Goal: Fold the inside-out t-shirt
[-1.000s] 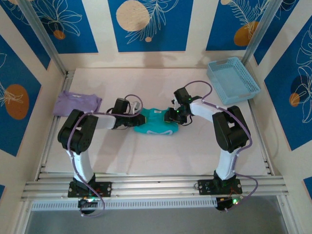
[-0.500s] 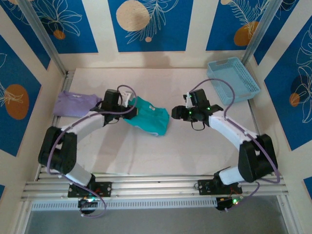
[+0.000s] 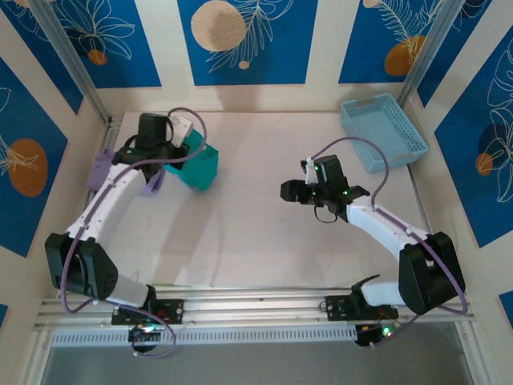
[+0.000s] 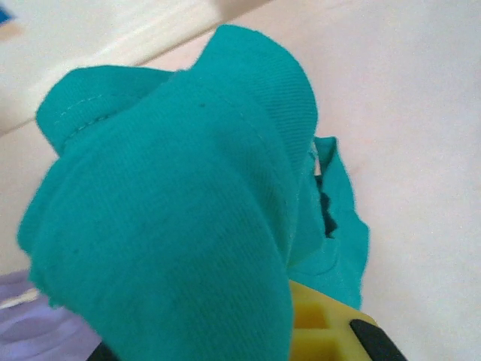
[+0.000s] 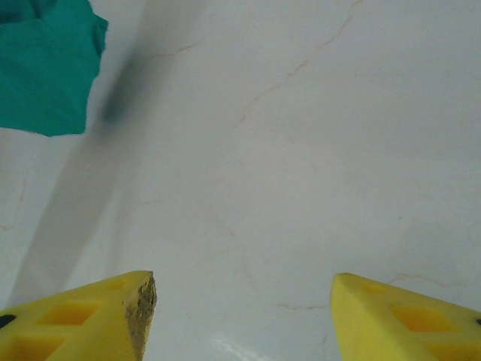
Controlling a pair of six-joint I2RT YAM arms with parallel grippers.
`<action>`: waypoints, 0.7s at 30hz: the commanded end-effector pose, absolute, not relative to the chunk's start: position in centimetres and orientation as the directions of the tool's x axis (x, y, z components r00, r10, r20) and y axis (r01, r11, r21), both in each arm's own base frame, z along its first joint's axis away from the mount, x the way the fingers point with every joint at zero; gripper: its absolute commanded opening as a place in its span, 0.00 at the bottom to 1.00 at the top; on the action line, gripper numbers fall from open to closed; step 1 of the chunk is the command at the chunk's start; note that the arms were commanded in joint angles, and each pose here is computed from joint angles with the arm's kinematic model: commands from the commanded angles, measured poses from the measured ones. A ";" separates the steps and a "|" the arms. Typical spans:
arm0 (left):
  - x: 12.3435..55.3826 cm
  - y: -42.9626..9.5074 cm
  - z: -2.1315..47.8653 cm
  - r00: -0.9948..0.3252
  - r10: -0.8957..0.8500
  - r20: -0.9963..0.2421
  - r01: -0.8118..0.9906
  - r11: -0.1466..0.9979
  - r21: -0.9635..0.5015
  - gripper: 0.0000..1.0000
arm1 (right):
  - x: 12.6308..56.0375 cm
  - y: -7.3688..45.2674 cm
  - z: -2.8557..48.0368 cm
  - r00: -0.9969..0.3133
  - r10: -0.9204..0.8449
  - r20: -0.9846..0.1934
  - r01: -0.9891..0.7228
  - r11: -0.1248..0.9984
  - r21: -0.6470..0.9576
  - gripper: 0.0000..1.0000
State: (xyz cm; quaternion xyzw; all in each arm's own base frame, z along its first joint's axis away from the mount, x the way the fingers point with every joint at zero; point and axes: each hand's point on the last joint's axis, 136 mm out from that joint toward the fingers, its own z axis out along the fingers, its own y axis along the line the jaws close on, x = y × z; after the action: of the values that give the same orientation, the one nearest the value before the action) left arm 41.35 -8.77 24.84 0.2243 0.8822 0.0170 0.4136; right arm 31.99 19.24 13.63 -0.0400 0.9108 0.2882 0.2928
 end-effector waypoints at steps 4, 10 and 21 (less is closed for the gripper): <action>40.8 -1.1 28.5 -0.579 0.437 -0.688 0.288 0.899 0.329 0.00 | 31.6 20.3 13.6 -0.823 0.082 -0.562 -0.287 0.794 0.536 0.63; 41.8 5.0 26.4 -0.640 0.348 -0.685 0.199 0.936 0.290 0.00 | 31.6 20.3 13.7 -0.822 0.086 -0.562 -0.289 0.789 0.542 0.63; 48.4 18.6 16.7 -0.800 0.167 -0.576 -0.179 0.850 0.496 0.12 | 31.4 20.1 13.9 -0.816 0.073 -0.573 -0.291 0.804 0.518 0.63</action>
State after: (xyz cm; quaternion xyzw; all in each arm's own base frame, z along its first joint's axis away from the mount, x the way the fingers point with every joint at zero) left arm 46.38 14.34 16.65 0.0518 0.9296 0.1877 0.3131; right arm 31.83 19.92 13.64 -0.0504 0.9030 0.3077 0.2956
